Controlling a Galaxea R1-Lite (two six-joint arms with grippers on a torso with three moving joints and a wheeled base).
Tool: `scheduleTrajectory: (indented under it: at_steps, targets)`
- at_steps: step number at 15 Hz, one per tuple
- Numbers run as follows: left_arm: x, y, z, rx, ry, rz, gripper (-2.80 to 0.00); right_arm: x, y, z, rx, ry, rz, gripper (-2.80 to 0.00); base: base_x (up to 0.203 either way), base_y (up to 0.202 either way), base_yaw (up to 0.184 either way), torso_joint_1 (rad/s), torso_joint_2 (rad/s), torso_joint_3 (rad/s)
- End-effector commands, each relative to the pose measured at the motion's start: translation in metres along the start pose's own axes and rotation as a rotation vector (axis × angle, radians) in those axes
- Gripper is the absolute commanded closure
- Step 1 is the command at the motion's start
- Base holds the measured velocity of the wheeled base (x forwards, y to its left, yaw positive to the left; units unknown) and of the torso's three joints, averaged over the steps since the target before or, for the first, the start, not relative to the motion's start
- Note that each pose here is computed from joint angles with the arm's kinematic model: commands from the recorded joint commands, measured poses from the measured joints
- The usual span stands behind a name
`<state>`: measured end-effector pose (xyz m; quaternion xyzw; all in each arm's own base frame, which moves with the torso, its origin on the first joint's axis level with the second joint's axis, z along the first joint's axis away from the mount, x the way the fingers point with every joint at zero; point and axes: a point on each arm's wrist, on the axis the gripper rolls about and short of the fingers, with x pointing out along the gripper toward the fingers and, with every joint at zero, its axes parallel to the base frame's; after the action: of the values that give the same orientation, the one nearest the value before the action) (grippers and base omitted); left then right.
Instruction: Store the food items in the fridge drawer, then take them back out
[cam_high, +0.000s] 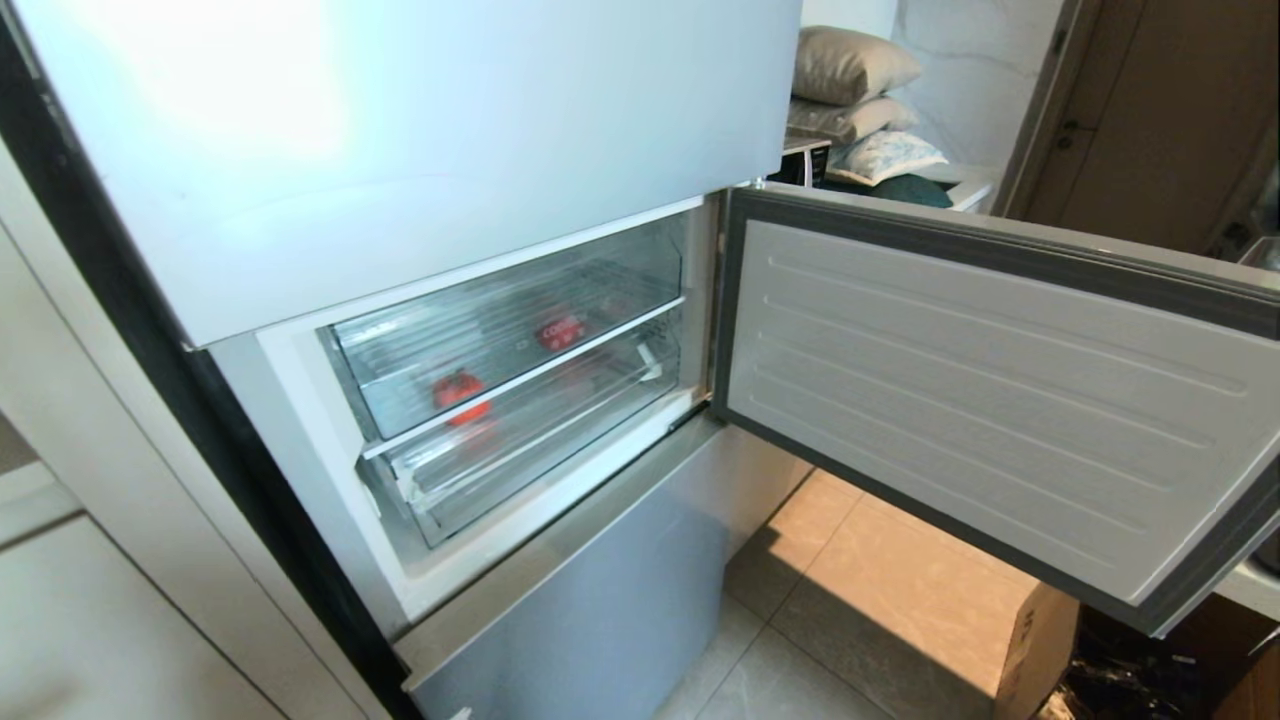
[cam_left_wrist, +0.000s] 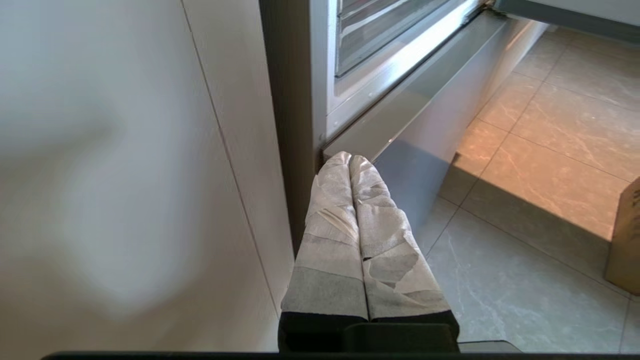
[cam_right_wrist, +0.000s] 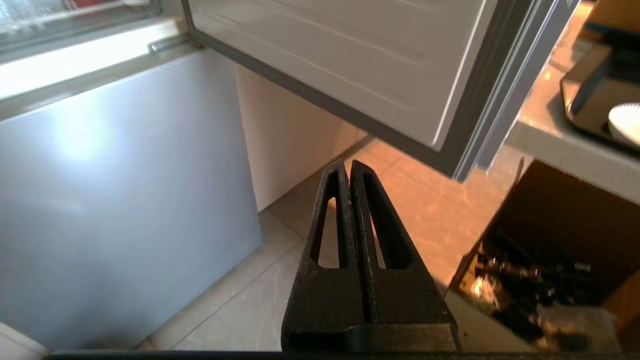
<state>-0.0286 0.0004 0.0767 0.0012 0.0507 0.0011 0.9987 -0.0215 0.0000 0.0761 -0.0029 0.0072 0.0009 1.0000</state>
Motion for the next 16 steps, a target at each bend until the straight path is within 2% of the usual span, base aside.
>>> scheduleTrajectory:
  at_steps: [1,2,4,5,6,9,11,13,14,16]
  targets:
    - [0.0,0.0,0.0,0.0,0.001,0.0,0.0,0.006,0.0,0.004,0.023,0.059,-0.003,0.0,0.0,0.0,0.0,0.0,0.0,0.0]
    - [0.0,0.0,0.0,0.0,0.001,-0.001,0.0,0.008,0.0,0.017,0.108,0.035,-0.016,0.0,0.0,0.0,0.0,0.0,0.0,0.0]
    - [0.0,0.0,0.0,0.0,0.001,0.001,0.0,0.022,-0.001,0.054,0.364,0.004,-0.092,0.0,0.0,0.0,0.0,0.0,0.0,0.0]
    - [0.0,0.0,0.0,0.0,0.001,-0.001,0.0,0.031,-0.003,0.07,0.456,-0.016,-0.159,0.0,0.0,0.0,0.0,0.0,0.0,0.0]
    - [0.0,0.0,0.0,0.0,0.001,-0.001,0.0,0.038,-0.006,0.083,0.522,-0.059,-0.263,0.0,0.0,0.0,0.0,0.0,0.0,0.0]
    - [0.0,0.0,0.0,0.0,0.001,-0.001,0.0,0.053,-0.022,0.103,0.62,-0.21,-0.569,0.0,0.0,0.0,0.0,0.0,0.0,0.0]
    - [0.0,0.0,0.0,0.0,0.001,-0.001,0.0,0.055,-0.035,0.113,0.628,-0.307,-0.699,0.0,0.0,0.0,0.0,0.0,0.0,0.0]
    - [0.0,0.0,0.0,0.0,0.001,-0.001,0.0,0.056,-0.052,0.119,0.638,-0.353,-0.769,0.0,0.0,0.0,0.0,0.0,0.0,0.0]
    - [0.0,0.0,0.0,0.0,0.001,0.0,0.0,0.058,-0.062,0.119,0.662,-0.34,-0.764,0.0,0.0,0.0,0.0,0.0,0.0,0.0]
    - [0.0,0.0,0.0,0.0,0.001,0.0,0.0,0.071,-0.094,0.117,0.762,-0.261,-0.718,0.0,0.0,0.0,0.0,0.0,0.0,0.0]
